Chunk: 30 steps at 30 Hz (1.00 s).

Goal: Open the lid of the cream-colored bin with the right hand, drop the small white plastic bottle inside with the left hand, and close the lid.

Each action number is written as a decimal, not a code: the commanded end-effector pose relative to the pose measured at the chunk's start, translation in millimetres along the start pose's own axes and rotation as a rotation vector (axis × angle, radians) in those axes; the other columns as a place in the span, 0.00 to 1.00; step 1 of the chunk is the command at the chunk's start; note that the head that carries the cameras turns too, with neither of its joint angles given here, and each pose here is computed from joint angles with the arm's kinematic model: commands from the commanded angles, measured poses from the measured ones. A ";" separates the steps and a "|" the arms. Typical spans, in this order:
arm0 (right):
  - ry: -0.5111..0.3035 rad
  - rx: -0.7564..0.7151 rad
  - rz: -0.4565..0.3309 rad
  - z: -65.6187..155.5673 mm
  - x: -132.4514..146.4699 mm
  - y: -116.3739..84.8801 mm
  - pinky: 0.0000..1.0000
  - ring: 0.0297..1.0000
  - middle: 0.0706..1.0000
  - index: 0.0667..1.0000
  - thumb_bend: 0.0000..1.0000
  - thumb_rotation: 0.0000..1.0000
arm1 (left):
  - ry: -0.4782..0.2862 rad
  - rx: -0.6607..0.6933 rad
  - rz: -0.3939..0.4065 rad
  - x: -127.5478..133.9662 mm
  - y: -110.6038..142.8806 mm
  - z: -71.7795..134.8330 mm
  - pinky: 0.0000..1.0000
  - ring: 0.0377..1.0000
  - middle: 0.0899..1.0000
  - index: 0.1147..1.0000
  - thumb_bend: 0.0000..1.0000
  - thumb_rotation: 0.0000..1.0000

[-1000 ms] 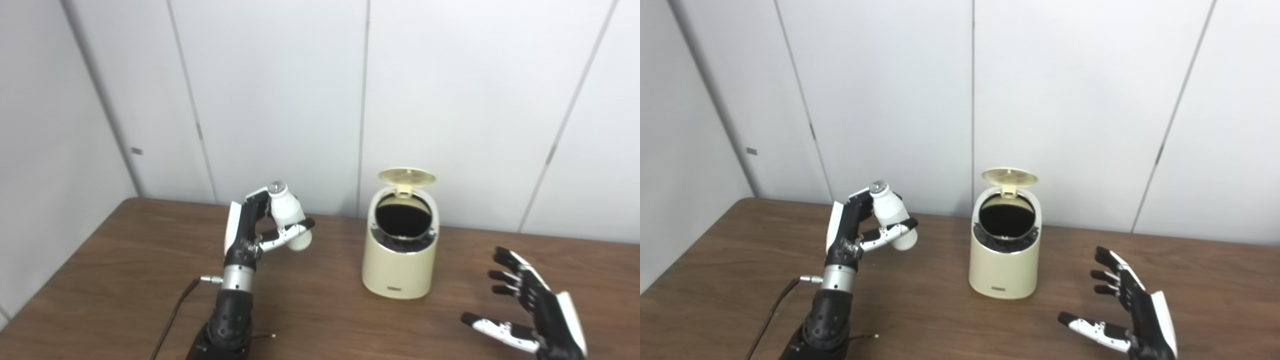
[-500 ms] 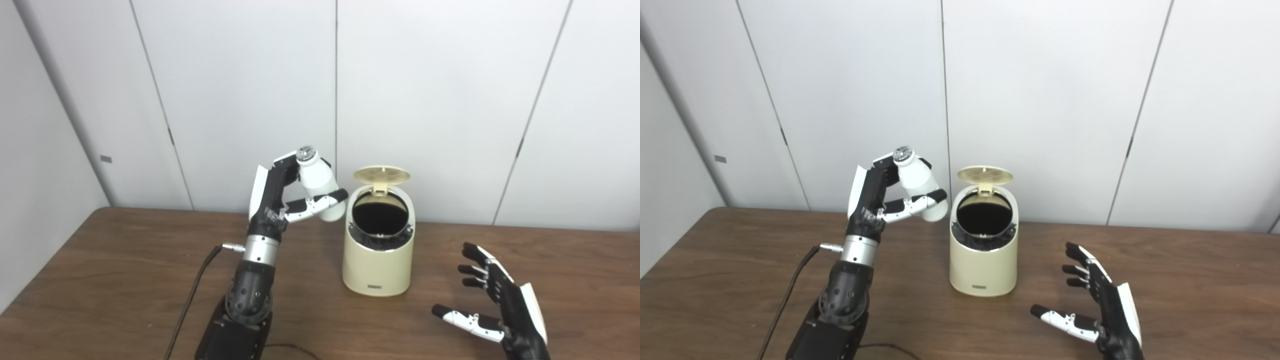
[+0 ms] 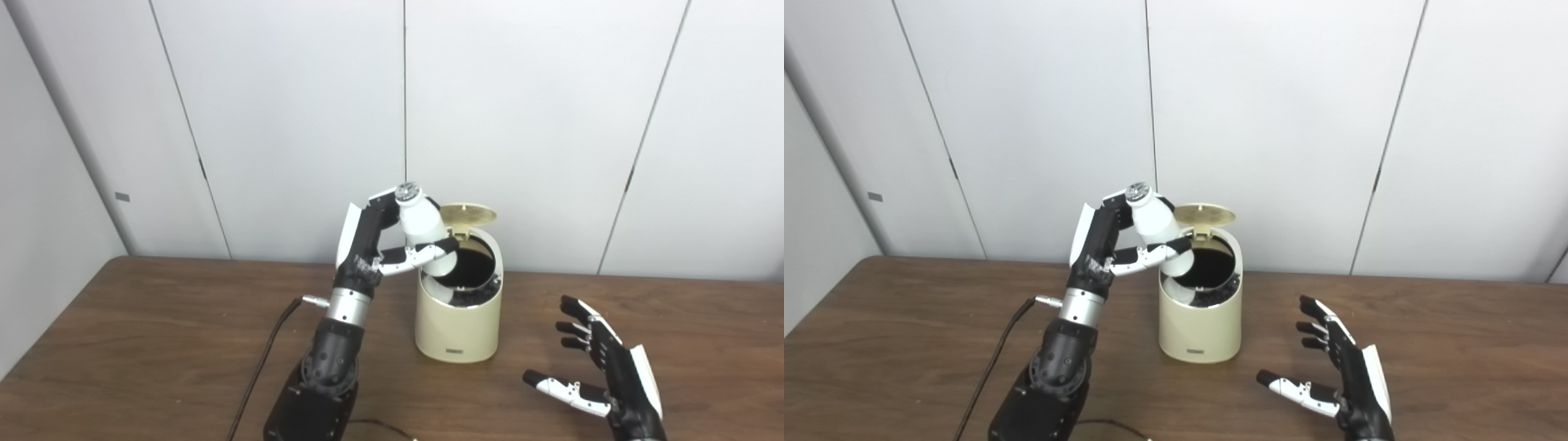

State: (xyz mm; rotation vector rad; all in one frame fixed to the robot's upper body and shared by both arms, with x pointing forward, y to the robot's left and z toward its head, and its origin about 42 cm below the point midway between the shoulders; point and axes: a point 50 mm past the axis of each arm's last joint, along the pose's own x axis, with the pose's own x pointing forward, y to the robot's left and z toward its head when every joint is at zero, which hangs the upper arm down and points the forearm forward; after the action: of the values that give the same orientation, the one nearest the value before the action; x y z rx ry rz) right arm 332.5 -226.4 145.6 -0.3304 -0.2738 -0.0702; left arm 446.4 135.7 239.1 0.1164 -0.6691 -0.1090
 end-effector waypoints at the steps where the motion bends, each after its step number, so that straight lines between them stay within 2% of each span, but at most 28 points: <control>1: -0.107 0.016 -0.028 19.4 13.7 0.5 0.69 0.75 0.83 0.82 0.77 0.19 | -0.089 -0.019 0.009 22.7 -7.3 17.2 0.36 0.41 0.43 0.43 0.50 0.00; 15: -0.116 0.021 -0.027 23.6 12.2 5.2 0.70 0.75 0.83 0.82 0.77 0.20 | -0.054 0.030 0.094 17.1 -30.3 4.4 0.35 0.39 0.41 0.44 0.50 0.00; 30: -0.126 0.022 -0.037 28.9 8.7 7.4 0.69 0.75 0.83 0.82 0.77 0.21 | 0.015 0.090 0.116 17.1 -42.4 -18.1 0.33 0.38 0.41 0.45 0.50 0.00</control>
State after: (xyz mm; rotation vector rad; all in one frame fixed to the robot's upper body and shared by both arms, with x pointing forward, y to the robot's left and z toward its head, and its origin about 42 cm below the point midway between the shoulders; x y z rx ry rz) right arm 330.9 -215.7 150.0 -0.3251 -0.2952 -0.0749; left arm 458.3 95.1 207.6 0.1714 -0.6069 0.0375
